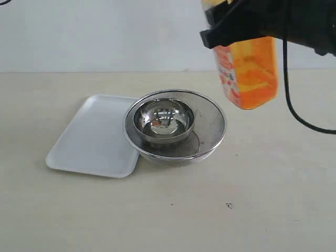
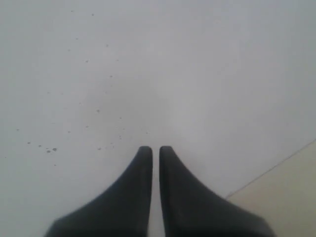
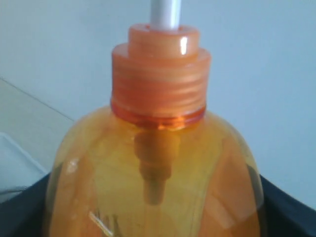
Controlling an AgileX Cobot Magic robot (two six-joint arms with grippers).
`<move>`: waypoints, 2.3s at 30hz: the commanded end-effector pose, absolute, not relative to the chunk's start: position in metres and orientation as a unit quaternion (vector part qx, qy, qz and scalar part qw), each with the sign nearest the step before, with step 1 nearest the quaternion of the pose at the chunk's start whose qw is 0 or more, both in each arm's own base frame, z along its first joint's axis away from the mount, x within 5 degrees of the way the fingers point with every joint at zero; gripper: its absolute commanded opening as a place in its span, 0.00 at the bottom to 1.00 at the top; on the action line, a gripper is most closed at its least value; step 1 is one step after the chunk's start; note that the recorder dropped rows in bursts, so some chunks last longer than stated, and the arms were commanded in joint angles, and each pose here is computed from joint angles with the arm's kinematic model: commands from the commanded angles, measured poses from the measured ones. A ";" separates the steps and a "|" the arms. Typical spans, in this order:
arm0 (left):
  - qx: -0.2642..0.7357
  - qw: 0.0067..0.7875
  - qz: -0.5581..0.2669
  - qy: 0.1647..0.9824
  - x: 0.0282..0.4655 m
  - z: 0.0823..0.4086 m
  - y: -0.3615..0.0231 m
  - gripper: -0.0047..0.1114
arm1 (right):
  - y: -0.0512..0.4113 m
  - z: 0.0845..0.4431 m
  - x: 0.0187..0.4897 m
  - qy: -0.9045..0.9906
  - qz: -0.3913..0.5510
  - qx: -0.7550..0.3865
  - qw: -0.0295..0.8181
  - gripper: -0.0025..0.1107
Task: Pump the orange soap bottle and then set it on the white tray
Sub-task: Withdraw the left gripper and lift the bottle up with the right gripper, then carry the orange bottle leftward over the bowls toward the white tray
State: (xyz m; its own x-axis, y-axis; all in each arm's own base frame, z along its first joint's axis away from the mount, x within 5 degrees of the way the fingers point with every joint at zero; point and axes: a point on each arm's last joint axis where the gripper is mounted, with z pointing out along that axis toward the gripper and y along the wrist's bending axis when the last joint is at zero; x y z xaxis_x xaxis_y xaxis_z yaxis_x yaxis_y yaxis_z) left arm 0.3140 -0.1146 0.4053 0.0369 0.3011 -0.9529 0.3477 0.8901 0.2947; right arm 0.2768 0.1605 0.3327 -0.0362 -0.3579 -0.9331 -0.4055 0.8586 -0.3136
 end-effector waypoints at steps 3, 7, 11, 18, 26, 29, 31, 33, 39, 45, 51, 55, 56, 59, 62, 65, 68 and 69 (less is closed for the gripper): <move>0.201 0.678 0.015 0.706 0.293 0.399 -0.082 0.08 | 0.190 0.370 0.275 0.676 0.084 -0.276 0.678 0.02; 0.183 0.661 0.037 0.727 0.287 0.383 -0.061 0.08 | 0.223 0.375 0.276 0.651 0.106 -0.298 0.690 0.02; 0.170 0.639 0.051 0.749 0.288 0.363 -0.047 0.08 | 0.256 0.373 0.277 0.622 0.129 -0.302 0.711 0.02; 0.115 0.634 0.028 0.764 0.291 0.358 -0.035 0.08 | 0.304 0.361 0.282 0.554 0.204 -0.293 0.752 0.02; 0.022 0.614 0.100 0.783 0.283 0.336 -0.008 0.08 | 0.325 0.334 0.298 0.550 0.237 -0.267 0.755 0.02; -0.011 0.614 0.122 0.779 0.271 0.335 0.000 0.08 | 0.332 0.324 0.305 0.559 0.240 -0.268 0.747 0.02; -0.011 0.617 0.128 0.777 0.263 0.335 0.002 0.08 | 0.337 0.315 0.309 0.569 0.242 -0.269 0.739 0.02; -0.006 0.620 0.132 0.773 0.258 0.337 0.002 0.08 | 0.342 0.307 0.313 0.581 0.246 -0.271 0.727 0.02; -0.009 0.607 0.122 0.785 0.254 0.327 0.002 0.08 | 0.357 0.279 0.326 0.605 0.241 -0.285 0.704 0.02; -0.012 0.596 0.119 0.794 0.251 0.317 0.002 0.08 | 0.365 0.258 0.332 0.621 0.241 -0.288 0.688 0.02; -0.013 0.596 0.118 0.794 0.251 0.317 0.002 0.08 | 0.370 0.232 0.337 0.638 0.238 -0.293 0.671 0.02; -0.010 0.595 0.112 0.796 0.252 0.317 0.001 0.08 | 0.373 0.224 0.338 0.631 0.236 -0.299 0.676 0.02; -0.008 0.595 0.109 0.796 0.252 0.317 0.000 0.08 | 0.373 0.221 0.339 0.630 0.236 -0.298 0.678 0.02; -0.006 0.595 0.107 0.796 0.252 0.317 -0.001 0.08 | 0.374 0.214 0.339 0.636 0.241 -0.294 0.672 0.02; -0.006 0.595 0.107 0.796 0.252 0.317 -0.001 0.08 | 0.375 0.211 0.340 0.636 0.241 -0.296 0.671 0.02; -0.006 0.595 0.107 0.796 0.252 0.317 -0.001 0.08 | 0.376 0.211 0.338 0.629 0.239 -0.312 0.670 0.02; -0.003 0.596 0.111 0.795 0.252 0.317 0.000 0.08 | 0.377 0.211 0.338 0.636 0.260 -0.297 0.664 0.14; -0.001 0.596 0.112 0.795 0.252 0.317 0.000 0.08 | 0.377 0.211 0.338 0.637 0.263 -0.293 0.662 0.21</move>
State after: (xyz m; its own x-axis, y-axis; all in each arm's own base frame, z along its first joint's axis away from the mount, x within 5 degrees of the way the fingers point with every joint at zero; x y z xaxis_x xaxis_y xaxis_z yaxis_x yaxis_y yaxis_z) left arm 0.2534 -0.0009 0.3165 -0.2922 0.1270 -0.9479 -0.1344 0.9758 0.1722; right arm 0.3371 0.3762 0.1890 -0.0145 -0.1180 -0.9929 -0.7246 0.6855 -0.0709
